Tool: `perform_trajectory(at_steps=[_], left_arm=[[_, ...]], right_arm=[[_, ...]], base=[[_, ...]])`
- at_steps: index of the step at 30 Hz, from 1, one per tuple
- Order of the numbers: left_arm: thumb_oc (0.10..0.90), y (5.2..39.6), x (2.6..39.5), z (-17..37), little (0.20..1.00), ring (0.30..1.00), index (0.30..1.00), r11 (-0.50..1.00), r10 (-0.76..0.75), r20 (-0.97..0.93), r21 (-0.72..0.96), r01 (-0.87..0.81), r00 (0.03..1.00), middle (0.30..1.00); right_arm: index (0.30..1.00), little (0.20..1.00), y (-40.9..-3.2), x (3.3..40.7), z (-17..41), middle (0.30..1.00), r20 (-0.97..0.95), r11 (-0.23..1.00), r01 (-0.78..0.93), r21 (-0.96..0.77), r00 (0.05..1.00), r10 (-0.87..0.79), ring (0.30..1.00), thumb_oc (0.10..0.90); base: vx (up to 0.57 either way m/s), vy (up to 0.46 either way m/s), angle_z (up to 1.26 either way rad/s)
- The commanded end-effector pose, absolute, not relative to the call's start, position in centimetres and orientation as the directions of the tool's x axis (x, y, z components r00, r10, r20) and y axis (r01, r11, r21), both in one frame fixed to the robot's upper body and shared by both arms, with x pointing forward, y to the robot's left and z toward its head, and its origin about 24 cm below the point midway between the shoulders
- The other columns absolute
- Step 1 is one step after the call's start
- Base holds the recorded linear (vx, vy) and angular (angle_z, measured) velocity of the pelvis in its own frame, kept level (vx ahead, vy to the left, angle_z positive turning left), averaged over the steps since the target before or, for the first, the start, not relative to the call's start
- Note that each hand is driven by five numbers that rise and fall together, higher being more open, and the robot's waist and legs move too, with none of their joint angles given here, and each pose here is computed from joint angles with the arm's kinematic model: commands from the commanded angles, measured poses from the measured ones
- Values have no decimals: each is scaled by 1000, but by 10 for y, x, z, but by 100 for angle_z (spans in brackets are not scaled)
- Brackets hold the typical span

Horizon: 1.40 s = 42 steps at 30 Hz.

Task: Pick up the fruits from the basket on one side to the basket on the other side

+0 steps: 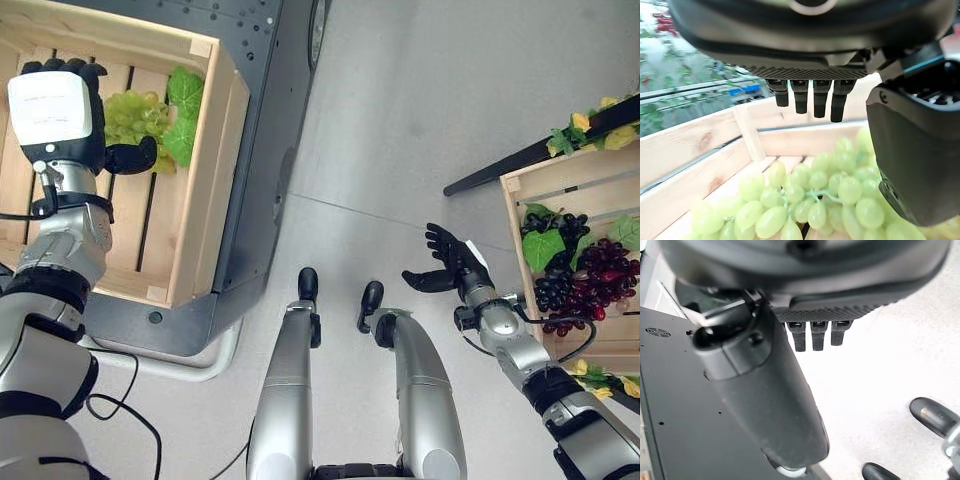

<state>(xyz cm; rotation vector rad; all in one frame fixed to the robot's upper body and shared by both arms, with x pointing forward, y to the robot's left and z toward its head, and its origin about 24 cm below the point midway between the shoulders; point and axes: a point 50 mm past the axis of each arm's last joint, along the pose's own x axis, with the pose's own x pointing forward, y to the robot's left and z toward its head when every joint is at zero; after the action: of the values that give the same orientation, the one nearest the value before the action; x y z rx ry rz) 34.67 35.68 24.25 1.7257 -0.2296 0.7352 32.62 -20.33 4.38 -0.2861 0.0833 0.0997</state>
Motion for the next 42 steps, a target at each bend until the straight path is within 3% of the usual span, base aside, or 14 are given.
perform_trajectory(at_steps=[1,9,15,24,32,36,42], left_arm=[[800,387,324,300,900,900,900,-511,278,664,714,-479,694,900],[800,388,325,312,900,900,900,-591,308,596,731,-341,742,900],[800,407,306,324,900,900,900,-652,396,666,689,-317,632,900],[800,413,286,336,900,900,900,-513,325,871,489,-706,367,900],[800,410,274,340,900,900,900,-422,250,940,321,-848,232,900],[800,411,273,335,900,900,900,-410,229,936,342,-846,268,900],[800,410,285,309,900,900,900,-443,159,822,554,-705,547,900]], right_arm=[[900,900,-216,330,72,900,6,959,-103,-265,994,109,900,800],[900,900,-223,333,75,900,9,963,-88,-253,996,93,900,800],[900,900,-228,327,67,900,-13,964,-93,-250,996,93,900,800],[900,900,-212,322,55,900,-23,964,-115,-238,993,113,900,800],[900,900,-212,313,38,900,-70,965,-110,-239,993,96,900,800],[900,900,-214,310,35,900,-87,964,-111,-242,992,92,900,800],[900,900,-222,310,34,900,-97,961,-105,-254,992,83,900,800]], base=[[0,0,0],[-2,1,3],[0,0,0],[11,-34,1],[9,-14,3],[0,0,0],[0,0,0]])
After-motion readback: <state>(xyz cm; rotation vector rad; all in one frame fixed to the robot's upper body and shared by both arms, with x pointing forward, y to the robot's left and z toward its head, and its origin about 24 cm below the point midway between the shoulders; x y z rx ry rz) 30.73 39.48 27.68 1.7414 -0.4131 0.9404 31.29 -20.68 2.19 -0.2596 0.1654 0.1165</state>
